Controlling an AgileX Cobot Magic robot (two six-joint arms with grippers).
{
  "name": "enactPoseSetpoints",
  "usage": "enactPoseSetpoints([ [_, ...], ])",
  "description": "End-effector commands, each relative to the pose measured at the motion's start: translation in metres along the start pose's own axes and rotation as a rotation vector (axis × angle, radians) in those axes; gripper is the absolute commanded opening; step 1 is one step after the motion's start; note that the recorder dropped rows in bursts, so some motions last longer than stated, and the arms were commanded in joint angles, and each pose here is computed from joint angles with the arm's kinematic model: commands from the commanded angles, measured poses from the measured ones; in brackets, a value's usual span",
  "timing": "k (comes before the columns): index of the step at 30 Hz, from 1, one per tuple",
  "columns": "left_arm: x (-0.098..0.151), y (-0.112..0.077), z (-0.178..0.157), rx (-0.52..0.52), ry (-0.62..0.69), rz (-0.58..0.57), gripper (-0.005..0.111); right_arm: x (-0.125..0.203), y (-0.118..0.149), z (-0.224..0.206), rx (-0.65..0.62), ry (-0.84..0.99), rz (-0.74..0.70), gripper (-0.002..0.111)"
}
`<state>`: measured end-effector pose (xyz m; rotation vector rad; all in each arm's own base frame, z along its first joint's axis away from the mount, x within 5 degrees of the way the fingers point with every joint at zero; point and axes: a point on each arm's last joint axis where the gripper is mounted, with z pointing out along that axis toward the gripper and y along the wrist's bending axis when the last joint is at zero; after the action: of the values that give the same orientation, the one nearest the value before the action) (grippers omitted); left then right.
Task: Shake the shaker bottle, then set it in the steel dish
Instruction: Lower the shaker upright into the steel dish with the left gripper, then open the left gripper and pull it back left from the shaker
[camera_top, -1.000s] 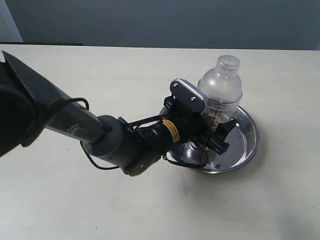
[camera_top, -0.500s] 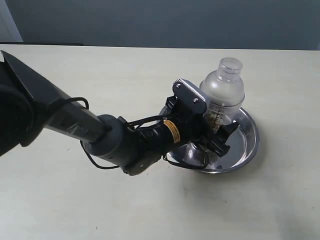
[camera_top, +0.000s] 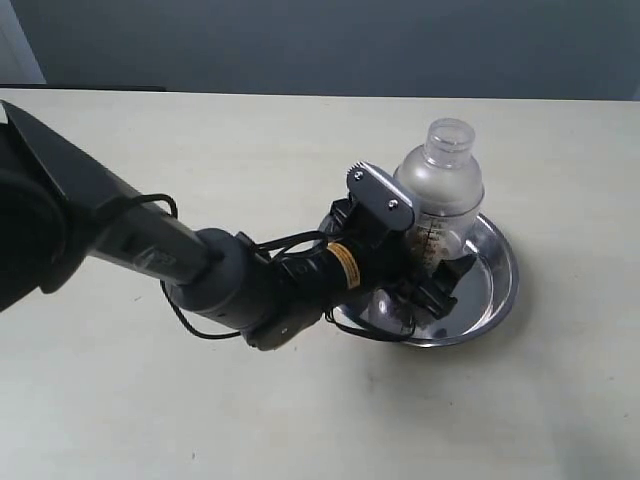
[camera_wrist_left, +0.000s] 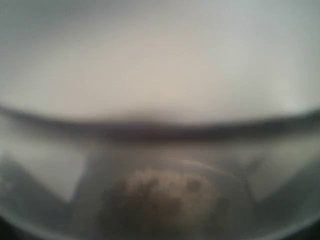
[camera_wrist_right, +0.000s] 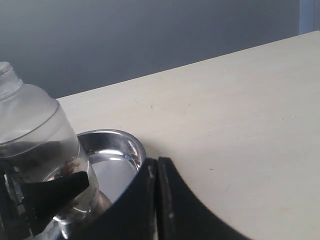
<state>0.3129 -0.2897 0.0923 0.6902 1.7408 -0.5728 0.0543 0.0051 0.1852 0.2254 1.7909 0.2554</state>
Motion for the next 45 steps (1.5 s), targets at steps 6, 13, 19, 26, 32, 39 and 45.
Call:
enactPoseSetpoints([
  [6, 0.007, 0.001, 0.0, -0.013, 0.069, 0.037, 0.104, -0.001, 0.0, 0.0, -0.003, -0.012, -0.008, -0.001],
  [13, 0.004, 0.008, -0.001, -0.092, 0.046, -0.04, 0.104, -0.001, 0.0, 0.0, -0.003, -0.012, -0.008, -0.001],
  [19, 0.006, 0.008, -0.001, -0.098, 0.082, -0.048, 0.104, -0.001, 0.0, 0.0, -0.003, -0.012, -0.008, -0.001],
  [26, -0.016, 0.007, -0.007, -0.086, 0.046, -0.049, 0.104, -0.001, 0.0, 0.0, -0.003, -0.012, -0.008, -0.001],
  [32, -0.021, 0.005, -0.013, -0.082, 0.172, -0.053, 0.104, -0.001, 0.0, 0.0, -0.003, -0.012, -0.008, -0.001],
  [39, -0.031, 0.003, -0.024, -0.079, 0.282, -0.059, 0.104, -0.001, 0.0, 0.0, -0.003, -0.012, -0.008, -0.001],
  [45, -0.052, 0.001, -0.042, -0.08, 0.383, -0.082, 0.104, -0.001, 0.0, 0.0, -0.003, -0.012, -0.008, -0.001],
])
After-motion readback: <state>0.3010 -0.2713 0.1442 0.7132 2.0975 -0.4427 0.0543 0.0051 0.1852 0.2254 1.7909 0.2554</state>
